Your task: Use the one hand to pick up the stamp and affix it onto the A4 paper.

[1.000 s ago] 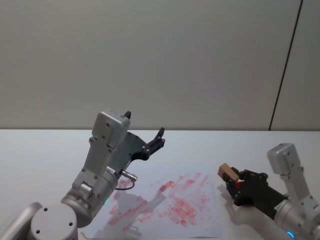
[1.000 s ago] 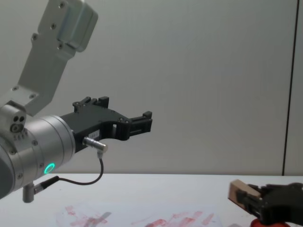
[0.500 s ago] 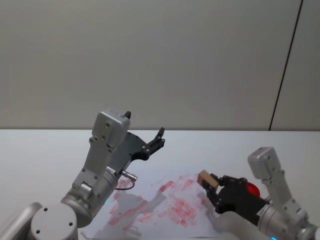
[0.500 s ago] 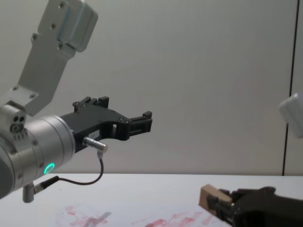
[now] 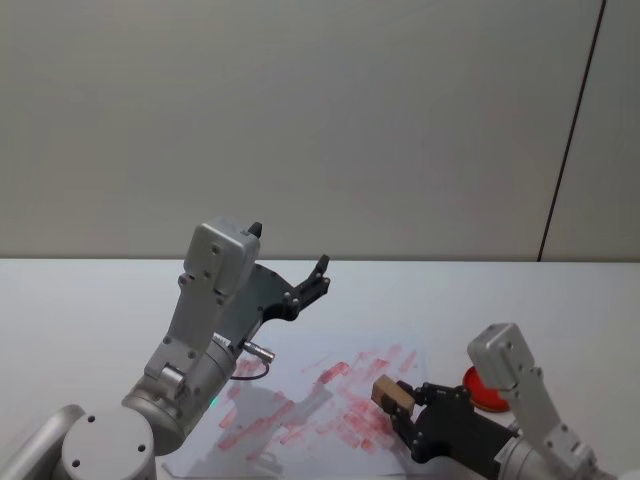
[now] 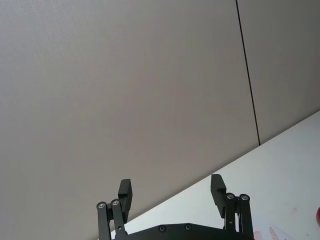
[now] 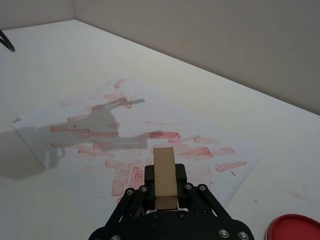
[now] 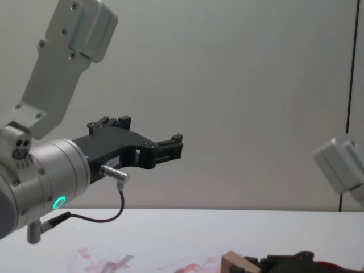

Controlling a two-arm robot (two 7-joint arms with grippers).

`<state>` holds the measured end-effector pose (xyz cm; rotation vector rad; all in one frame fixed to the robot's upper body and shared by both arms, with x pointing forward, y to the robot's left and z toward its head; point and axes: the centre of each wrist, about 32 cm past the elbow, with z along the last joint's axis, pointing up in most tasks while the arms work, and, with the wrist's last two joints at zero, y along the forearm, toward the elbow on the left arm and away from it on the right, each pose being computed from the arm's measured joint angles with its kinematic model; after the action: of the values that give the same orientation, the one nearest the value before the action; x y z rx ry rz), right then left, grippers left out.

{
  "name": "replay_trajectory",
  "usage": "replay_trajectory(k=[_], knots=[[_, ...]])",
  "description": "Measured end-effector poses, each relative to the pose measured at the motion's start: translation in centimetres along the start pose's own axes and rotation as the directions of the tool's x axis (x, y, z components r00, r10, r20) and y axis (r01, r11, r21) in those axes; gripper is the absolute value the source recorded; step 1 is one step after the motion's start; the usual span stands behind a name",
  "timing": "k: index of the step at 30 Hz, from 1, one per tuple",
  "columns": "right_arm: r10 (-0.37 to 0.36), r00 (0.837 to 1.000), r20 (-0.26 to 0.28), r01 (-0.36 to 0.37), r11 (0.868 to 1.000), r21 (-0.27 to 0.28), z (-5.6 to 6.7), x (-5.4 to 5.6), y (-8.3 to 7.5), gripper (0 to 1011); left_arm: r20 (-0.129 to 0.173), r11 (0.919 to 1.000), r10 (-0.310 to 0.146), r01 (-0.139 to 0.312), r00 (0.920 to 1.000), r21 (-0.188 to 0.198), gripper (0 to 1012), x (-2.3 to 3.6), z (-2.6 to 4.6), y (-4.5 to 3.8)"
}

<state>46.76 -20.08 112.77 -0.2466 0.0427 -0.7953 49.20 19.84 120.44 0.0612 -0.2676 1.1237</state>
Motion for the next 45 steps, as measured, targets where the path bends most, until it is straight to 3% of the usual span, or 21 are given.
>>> replay_trajectory(k=[31, 45], knots=[[0.038, 0.999, 0.017, -0.037, 0.996, -0.079, -1.2, -0.4, 0.0, 216, 0.000, 1.0000, 0.000, 0.000, 1.0000, 0.000, 1002, 0.00, 0.00, 0.00], [0.038, 0.999, 0.004, -0.037, 0.997, -0.064, -1.3, -0.5, -0.1, 216, 0.000, 1.0000, 0.000, 0.000, 1.0000, 0.000, 1003, 0.00, 0.00, 0.00]])
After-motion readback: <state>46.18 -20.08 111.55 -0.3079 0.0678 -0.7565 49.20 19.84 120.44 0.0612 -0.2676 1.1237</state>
